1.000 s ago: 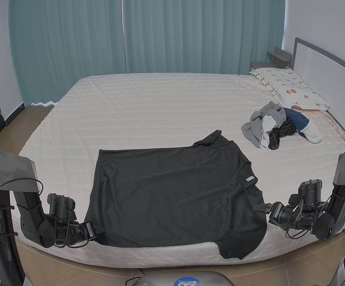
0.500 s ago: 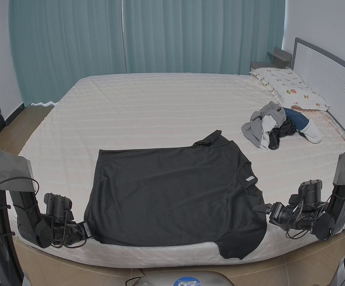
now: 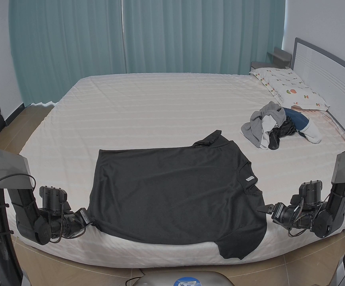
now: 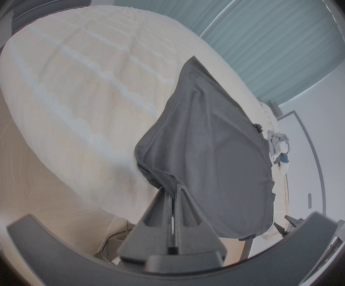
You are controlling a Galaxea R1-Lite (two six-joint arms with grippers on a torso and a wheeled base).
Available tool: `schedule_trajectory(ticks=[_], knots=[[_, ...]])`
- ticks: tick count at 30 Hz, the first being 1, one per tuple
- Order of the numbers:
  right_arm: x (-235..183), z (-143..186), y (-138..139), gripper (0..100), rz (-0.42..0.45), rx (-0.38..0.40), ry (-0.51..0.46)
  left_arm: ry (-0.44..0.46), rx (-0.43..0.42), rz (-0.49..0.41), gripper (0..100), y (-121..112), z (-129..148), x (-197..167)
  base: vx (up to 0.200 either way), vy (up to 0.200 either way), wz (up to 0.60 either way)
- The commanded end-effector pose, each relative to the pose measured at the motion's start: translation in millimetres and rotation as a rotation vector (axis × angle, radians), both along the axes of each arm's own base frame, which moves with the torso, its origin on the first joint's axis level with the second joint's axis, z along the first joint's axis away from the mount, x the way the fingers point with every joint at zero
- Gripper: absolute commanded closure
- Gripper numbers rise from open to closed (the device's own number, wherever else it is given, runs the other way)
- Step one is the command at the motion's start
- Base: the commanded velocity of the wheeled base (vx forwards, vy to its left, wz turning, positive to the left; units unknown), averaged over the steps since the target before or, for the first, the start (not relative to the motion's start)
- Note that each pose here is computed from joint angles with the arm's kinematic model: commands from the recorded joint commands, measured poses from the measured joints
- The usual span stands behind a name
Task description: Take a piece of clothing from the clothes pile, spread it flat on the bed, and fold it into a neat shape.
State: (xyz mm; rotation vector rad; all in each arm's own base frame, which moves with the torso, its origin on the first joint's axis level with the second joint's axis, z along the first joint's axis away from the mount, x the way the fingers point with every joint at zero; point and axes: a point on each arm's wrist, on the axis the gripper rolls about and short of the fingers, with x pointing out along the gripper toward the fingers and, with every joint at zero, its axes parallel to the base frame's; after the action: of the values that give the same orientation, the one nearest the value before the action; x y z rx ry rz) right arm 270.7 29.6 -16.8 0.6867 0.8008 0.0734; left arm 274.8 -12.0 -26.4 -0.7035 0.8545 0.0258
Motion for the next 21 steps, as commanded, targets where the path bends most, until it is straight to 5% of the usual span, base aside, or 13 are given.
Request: schedule_trajectory(ticks=[1,9,10,21], knots=[[15.3,-16.0,-0.3,0,-0.014,-0.022,0.009,-0.009,-0.015,0.014,100,1.5,-2.4,1.4,0.0,0.0,0.0],[34.4,-26.5,5.7,0,-0.011,-0.031,-0.015,-0.009,-0.045,-0.002,100,4.0,-1.0,0.0,0.0,0.0,0.0],[36.1,-26.8,6.3,100,-0.009,-0.031,-0.018,-0.009,-0.05,-0.004,100,4.3,-1.0,0.0,0.0,0.0,0.0],[57.7,-27.8,7.0,100,-0.021,-0.018,-0.072,-0.011,-0.05,-0.006,100,3.9,-0.8,0.4,0.0,0.0,0.0]])
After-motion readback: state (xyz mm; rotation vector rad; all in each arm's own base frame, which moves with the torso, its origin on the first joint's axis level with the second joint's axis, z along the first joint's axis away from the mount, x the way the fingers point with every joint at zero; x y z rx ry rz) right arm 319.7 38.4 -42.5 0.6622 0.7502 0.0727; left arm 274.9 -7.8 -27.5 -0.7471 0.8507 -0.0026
